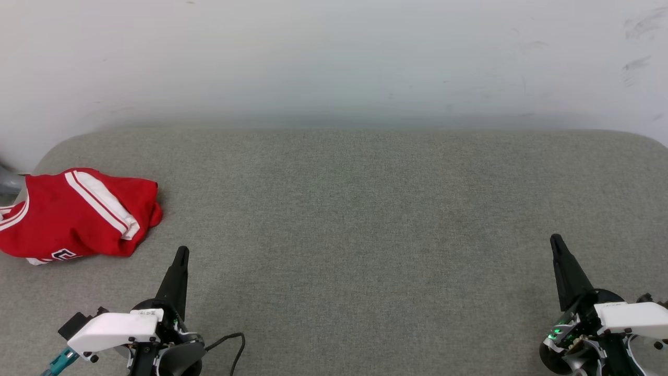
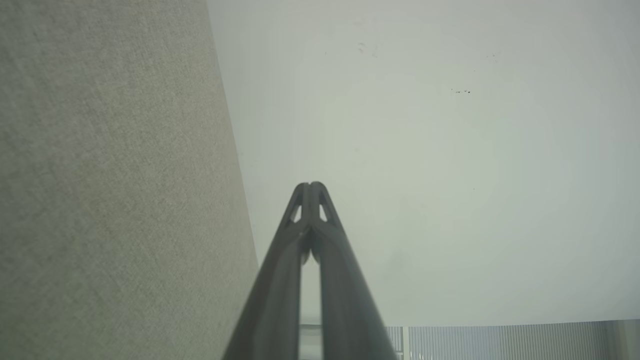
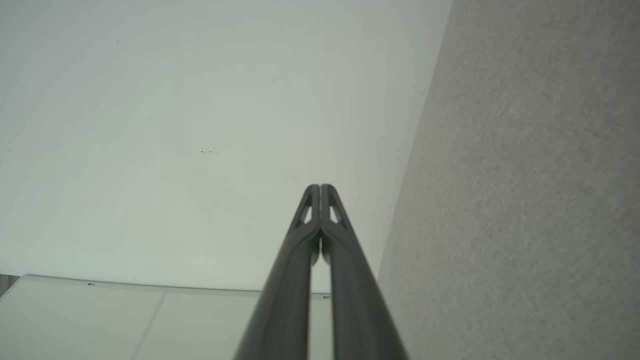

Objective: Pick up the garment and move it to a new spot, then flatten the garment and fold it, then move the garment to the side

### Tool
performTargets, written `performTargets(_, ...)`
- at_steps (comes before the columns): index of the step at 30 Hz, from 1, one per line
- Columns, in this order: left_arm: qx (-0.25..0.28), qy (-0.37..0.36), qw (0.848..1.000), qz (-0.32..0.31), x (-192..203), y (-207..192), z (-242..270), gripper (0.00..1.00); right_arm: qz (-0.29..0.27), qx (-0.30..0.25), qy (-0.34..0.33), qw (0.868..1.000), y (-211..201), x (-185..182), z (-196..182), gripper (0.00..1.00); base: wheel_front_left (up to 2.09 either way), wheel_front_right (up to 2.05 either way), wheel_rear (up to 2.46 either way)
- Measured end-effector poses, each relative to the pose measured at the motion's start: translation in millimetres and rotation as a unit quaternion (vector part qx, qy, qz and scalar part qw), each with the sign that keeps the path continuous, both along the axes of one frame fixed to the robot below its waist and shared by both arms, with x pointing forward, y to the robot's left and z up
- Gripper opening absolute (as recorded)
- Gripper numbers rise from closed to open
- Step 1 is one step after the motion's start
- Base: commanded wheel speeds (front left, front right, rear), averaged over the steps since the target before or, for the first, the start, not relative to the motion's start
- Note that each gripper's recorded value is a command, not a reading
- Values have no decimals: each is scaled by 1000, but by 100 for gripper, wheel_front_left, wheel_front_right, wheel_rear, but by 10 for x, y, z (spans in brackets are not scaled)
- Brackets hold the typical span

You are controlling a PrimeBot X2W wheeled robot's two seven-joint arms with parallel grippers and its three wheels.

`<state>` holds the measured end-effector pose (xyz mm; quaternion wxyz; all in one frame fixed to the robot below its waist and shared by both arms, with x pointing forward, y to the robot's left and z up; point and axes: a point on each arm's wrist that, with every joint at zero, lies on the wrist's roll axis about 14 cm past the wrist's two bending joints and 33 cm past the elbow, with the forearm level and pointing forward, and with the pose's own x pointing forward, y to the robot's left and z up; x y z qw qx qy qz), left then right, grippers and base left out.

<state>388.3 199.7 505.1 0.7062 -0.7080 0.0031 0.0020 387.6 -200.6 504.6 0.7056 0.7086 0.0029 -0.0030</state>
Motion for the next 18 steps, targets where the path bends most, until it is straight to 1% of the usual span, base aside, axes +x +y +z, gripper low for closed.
performTargets(18, 0, 0, 1000, 0, 0, 0, 0, 0, 0, 0, 0, 1000, 0, 0, 0, 0, 0, 0, 0)
